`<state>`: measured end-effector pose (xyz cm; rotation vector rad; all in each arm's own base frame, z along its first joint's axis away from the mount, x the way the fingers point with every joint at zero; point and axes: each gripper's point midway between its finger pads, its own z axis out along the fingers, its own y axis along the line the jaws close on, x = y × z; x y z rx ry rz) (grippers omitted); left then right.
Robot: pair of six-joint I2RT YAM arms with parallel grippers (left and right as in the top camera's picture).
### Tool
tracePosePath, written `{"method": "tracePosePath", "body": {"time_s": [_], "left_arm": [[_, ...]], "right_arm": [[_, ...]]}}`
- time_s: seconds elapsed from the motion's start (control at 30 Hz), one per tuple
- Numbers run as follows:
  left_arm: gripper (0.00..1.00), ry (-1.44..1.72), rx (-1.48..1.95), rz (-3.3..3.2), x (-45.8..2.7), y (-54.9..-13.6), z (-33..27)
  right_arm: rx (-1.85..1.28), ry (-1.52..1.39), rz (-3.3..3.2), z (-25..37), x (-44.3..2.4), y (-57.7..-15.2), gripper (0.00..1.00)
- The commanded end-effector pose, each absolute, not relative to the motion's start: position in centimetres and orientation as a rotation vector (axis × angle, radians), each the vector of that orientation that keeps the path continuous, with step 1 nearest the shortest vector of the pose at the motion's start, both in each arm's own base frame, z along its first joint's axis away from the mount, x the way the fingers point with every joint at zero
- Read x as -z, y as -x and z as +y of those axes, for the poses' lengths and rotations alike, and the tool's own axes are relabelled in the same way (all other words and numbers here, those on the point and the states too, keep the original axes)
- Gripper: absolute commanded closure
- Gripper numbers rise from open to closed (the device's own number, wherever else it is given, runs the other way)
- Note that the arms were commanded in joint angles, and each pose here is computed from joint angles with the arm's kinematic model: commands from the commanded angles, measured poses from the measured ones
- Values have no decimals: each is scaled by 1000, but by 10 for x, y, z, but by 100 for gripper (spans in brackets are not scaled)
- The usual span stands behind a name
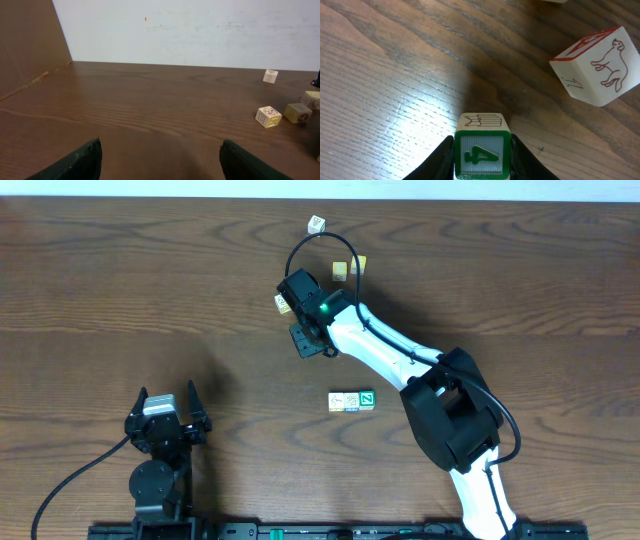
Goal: Lift 4 blocks
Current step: 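Lift the 4 block with the right gripper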
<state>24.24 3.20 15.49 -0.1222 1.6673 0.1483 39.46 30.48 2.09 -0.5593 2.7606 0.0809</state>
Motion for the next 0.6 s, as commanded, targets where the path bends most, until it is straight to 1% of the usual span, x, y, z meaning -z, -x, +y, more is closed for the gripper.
{"method": "tracePosePath", "body": {"time_s": [0.0,0.13,0.33,0.47,0.57], "left_arm": [[24,138,-162,1720,-137,-241,35],[25,138,-162,1720,-137,-241,35],[25,138,-162,1720,-137,-241,35],[24,138,-162,1720,-137,-241,35],[24,138,-162,1720,-137,-241,35]], "right_arm": [[-81,579,2762,308,-17,-391,74],[-82,579,2760,308,-18,-391,76],[-85,574,2756,308,-20,-392,81],[-99,561,2737,307,-33,-395,83],[-123,551,2702,308,-52,-398,84]]}}
